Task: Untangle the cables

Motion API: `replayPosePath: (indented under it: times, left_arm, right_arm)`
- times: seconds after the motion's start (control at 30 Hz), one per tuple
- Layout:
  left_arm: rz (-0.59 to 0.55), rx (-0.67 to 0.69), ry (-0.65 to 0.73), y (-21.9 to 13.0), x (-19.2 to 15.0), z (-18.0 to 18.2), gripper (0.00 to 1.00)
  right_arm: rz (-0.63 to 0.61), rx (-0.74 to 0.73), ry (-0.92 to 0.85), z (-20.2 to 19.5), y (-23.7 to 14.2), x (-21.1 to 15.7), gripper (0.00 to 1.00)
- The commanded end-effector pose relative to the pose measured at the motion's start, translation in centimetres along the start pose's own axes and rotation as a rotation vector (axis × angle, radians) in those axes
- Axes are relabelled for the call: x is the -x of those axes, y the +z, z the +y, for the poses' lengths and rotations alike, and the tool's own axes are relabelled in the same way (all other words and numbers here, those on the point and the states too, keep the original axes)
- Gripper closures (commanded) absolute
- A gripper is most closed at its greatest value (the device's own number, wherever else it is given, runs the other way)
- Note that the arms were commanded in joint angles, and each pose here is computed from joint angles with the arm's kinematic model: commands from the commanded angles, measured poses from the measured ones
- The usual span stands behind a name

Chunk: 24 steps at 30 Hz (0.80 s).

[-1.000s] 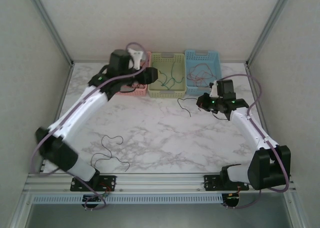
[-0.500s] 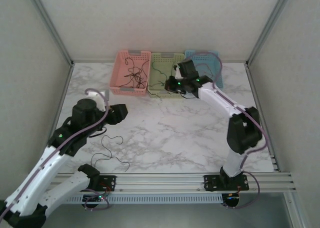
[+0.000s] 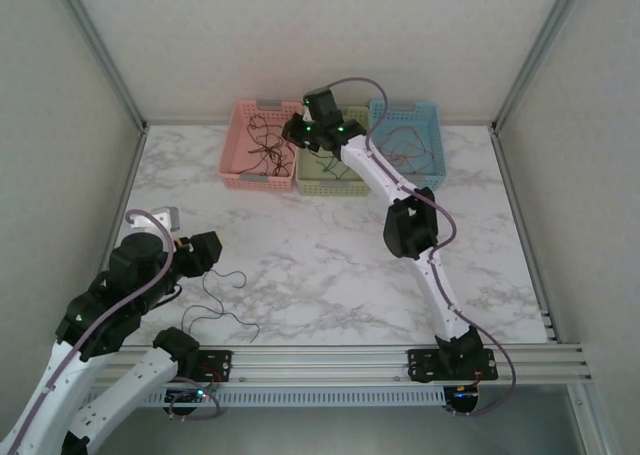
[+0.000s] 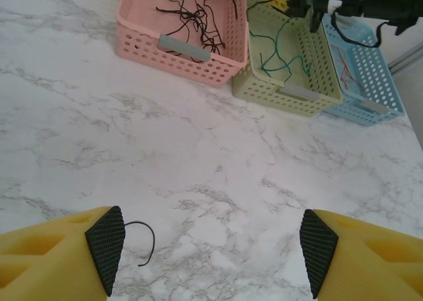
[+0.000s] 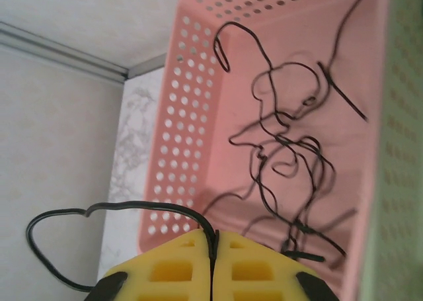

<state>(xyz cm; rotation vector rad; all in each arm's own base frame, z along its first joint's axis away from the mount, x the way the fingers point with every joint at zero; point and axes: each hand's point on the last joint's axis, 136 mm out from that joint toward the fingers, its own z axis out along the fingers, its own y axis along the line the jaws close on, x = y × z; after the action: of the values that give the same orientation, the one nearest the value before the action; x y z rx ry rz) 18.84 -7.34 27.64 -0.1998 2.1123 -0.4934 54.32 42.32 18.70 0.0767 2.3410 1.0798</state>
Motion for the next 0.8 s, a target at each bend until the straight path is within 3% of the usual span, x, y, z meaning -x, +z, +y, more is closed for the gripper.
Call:
replayPosePath:
  times: [0.0,0.33,0.47,0.6,0.77]
  left_arm:
    - [0.024,0.039,0.009,0.3,-1.0,1.0,0.27]
    - [0.019,0.048,0.004,0.5,-1.2,1.3,0.24]
    - [0.014,0.122,-0.041,0.8,-1.2,2.5,0.23]
    - [0.038,0.131,-0.097,2.0,-2.4,2.8,0.22]
    - [0.072,0.163,-0.152,3.3,-3.8,3.5,0.22]
  right_arm:
    - [0.005,0.035,0.042,0.9,1.0,-0.2,1.0]
    - [-0.072,0.068,0.025,0.6,3.3,0.4,0.99]
    - [-0.087,0.064,-0.01,0.4,4.3,-0.1,0.82]
    - [-0.104,0.049,-0.062,0.7,4.6,-0.4,0.52]
    - [-0.132,0.032,-0.141,2.0,3.1,0.5,0.45]
